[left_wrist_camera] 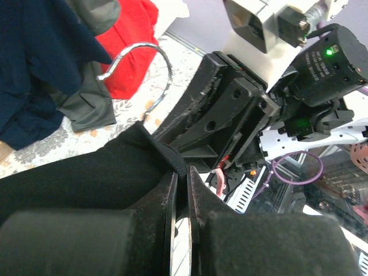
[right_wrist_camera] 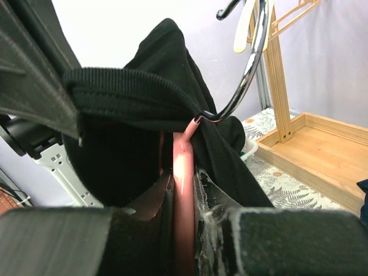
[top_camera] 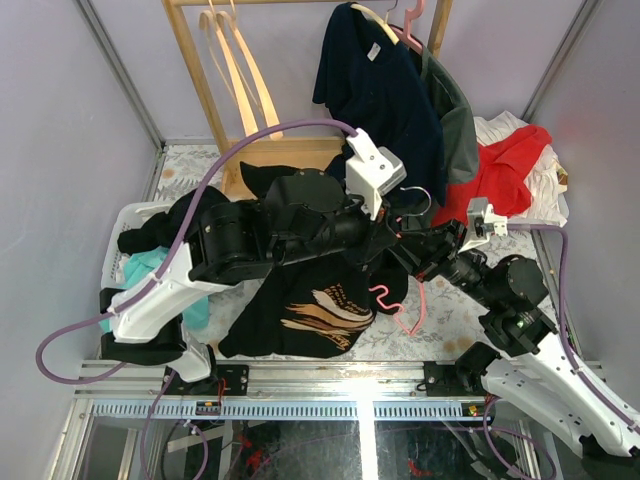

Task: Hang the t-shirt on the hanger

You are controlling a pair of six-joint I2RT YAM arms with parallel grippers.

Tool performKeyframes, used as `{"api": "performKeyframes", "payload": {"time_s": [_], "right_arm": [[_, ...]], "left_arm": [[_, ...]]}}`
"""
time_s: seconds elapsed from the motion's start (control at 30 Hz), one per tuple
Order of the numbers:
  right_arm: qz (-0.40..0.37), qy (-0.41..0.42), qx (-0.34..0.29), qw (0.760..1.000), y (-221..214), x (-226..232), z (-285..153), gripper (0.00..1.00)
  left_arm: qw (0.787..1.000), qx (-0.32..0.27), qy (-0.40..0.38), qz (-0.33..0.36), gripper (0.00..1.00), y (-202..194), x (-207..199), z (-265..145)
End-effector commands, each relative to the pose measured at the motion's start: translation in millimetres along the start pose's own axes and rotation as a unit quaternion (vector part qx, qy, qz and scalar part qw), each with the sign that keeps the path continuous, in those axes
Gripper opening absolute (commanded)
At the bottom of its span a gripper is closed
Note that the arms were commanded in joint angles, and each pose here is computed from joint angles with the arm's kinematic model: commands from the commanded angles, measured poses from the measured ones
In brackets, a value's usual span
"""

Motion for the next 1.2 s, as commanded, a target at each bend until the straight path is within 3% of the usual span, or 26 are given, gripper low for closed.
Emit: {"api": "performKeyframes", "payload": {"time_s": [0.0,0.27,0.43,0.6,0.97,1.17], "right_arm": [[-0.035,0.019,-0.11,0.993,50.8,16.6,4.1,0.0],[-0.028,0.022,-0.142,0.989,61.1,20.0,2.7,0.0],[-0.044,0.008,-0.15,0.988,63.8,23.4,-17.3,0.0],[-0.048,0.007,-0.148,0.988,58.0,26.0,-33.3,0.0],[-0.045,0.011,-0.142,0.989,55.1,36.7,-64.0,0.0],[-0.032,0.031,-0.082,0.996,43.2,45.7,-77.0,0.0]], "left_arm": [[0.998,-0.026,-0.062,0.005,0.05,10.6,-22.4,7.6],[0.994,-0.001,-0.105,0.007,0.07,-3.9,-45.4,22.9],[0.997,-0.009,-0.081,0.009,0.37,-2.3,-38.6,9.5],[0.994,-0.046,-0.098,0.008,0.52,17.3,-39.0,-17.7],[0.977,-0.142,-0.155,0.016,0.57,58.9,-41.2,-85.9],[0.98,-0.179,-0.082,0.026,0.59,64.0,-17.5,-109.9]]}}
Point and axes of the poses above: each gripper's point midway between its finger pads, its own z axis out along the fingers, its own x axis along the line the jaws close on, y = z × x, the point moved 7 cm from there along -z, back along the fingers, and after that the axes turned 1 degree about z, right-handed, at the moved point
